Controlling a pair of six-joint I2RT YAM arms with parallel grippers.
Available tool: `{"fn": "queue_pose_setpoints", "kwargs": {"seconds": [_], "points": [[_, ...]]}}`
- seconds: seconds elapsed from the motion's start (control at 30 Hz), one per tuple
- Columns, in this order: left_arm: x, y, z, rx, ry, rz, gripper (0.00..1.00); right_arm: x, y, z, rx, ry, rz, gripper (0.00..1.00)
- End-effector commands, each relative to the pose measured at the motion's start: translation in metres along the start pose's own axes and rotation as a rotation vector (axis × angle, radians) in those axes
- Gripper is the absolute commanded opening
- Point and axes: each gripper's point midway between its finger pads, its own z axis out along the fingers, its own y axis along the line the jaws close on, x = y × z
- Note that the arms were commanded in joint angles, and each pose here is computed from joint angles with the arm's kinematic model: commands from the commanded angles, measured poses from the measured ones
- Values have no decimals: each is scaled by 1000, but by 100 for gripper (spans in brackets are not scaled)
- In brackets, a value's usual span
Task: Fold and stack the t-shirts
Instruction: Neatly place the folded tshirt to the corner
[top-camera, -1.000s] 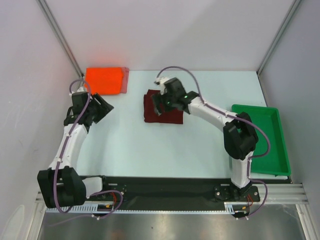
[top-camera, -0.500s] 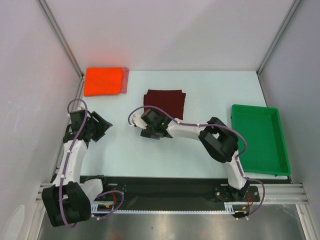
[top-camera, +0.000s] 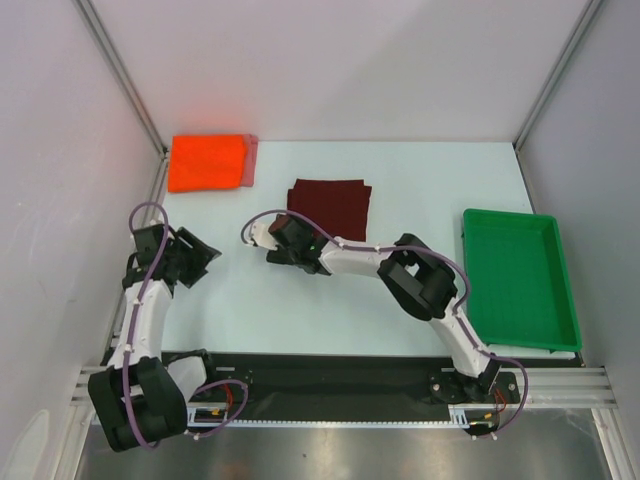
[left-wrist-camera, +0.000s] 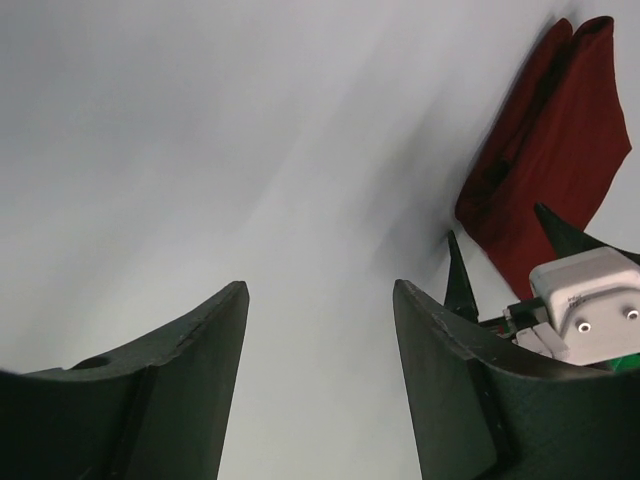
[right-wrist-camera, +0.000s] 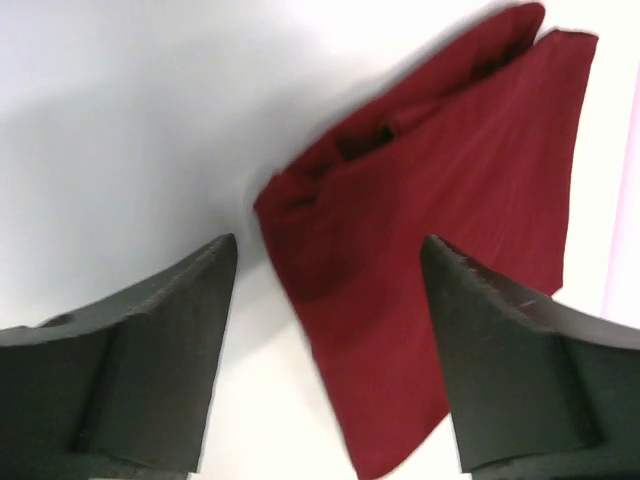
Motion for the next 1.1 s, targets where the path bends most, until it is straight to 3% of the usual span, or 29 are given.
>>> {"fn": "queue_pose_setpoints", "kwargs": {"seconds": [0.0,0.07,0.2,0.27,0.47,0.6,0.67,0.87,0.9,1.07], "points": [[-6,-3,3,27,-7,18,65,24,24,22,-74,61,-1,76],[-5,-4,5,35,1,16,66,24,18,28,-75,69,15,70],[0,-9,15,79,46,22,68,24,6,30,-83,63,57,45],[0,-19,19,140,58,35,79,23,3,28,-92,61,75,38],[15,-26,54,168,207,10,81,2,-22,8,-102,0,118,23],[23,-52,77,223,304,-50,83,-8,-47,-5,-88,-36,157,5],[31,-62,90,244,346,-81,89,-10,-50,-8,-94,-45,162,0],[36,-117,116,333,430,-153,91,-19,-60,-23,-102,-78,191,0],[37,-123,124,323,452,-201,99,-19,-62,-24,-101,-80,199,0],[57,-159,149,354,522,-222,100,-27,-66,-30,-106,-107,234,0]]}}
